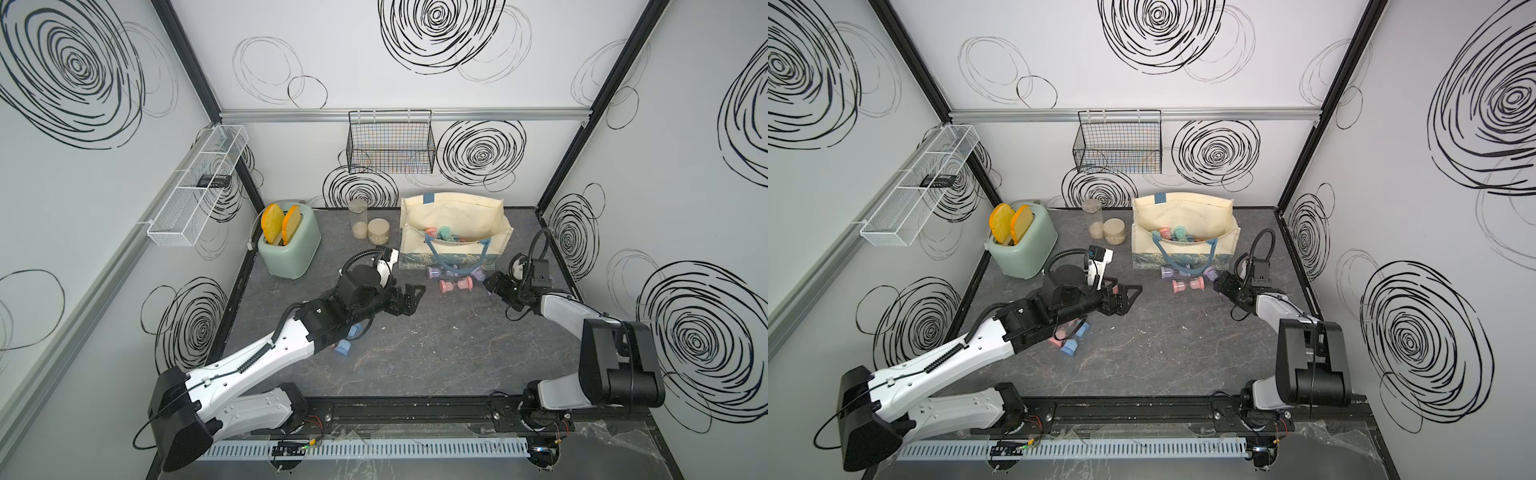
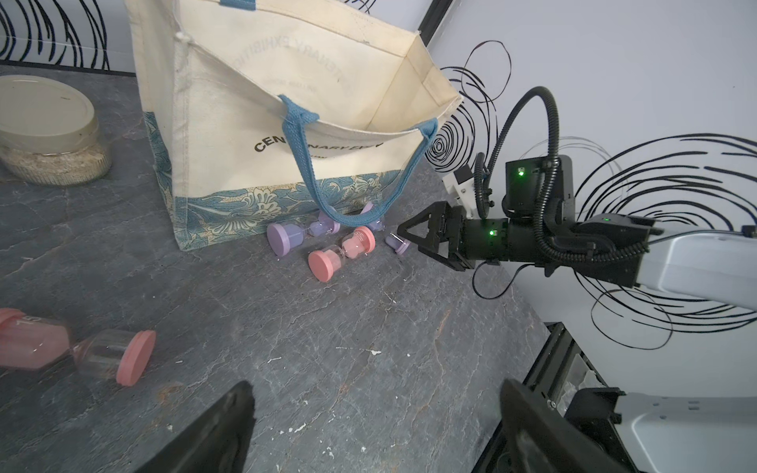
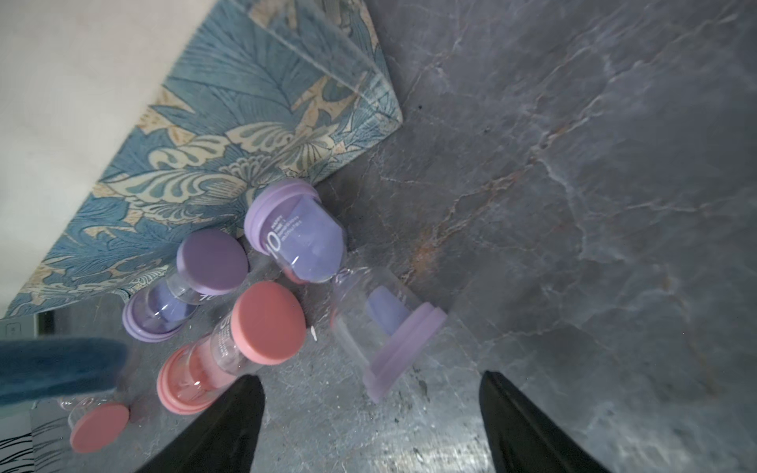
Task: Put the hourglass into the canvas bag
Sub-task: Pick up the hourglass from the center of the board, then place the hourglass in the canvas bag.
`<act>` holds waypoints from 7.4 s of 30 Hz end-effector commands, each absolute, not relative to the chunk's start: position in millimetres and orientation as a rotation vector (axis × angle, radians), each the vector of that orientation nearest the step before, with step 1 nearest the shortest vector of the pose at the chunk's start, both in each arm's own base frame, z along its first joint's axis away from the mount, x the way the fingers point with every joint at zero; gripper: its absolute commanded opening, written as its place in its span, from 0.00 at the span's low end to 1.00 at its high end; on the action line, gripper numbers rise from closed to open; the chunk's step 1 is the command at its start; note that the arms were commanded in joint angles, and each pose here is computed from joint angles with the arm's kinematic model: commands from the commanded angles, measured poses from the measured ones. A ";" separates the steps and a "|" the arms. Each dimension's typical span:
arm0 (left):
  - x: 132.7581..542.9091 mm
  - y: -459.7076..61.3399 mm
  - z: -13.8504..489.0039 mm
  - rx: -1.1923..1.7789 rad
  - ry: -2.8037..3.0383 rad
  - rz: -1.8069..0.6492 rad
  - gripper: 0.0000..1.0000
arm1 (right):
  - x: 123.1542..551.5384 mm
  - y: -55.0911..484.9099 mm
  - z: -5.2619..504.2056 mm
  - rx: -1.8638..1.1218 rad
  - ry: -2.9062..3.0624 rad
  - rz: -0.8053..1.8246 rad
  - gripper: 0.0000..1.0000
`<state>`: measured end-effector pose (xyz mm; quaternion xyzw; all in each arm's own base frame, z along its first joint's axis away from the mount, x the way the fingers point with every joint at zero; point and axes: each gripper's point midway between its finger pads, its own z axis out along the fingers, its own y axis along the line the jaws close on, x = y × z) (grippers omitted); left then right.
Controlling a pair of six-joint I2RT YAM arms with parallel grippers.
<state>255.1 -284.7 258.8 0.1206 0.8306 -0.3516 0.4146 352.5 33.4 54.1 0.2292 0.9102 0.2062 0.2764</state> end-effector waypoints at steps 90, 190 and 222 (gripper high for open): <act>269.5 -274.7 263.3 0.246 2.043 -0.859 0.96 | 341.4 94.3 17.8 0.401 2.563 0.357 0.43; 293.0 -208.3 287.9 0.109 1.983 -0.786 0.96 | 461.5 173.9 270.6 -0.048 2.158 0.462 0.79; 256.5 -248.7 268.7 0.276 1.964 -0.866 0.96 | 326.4 166.3 153.3 0.206 2.364 0.362 0.91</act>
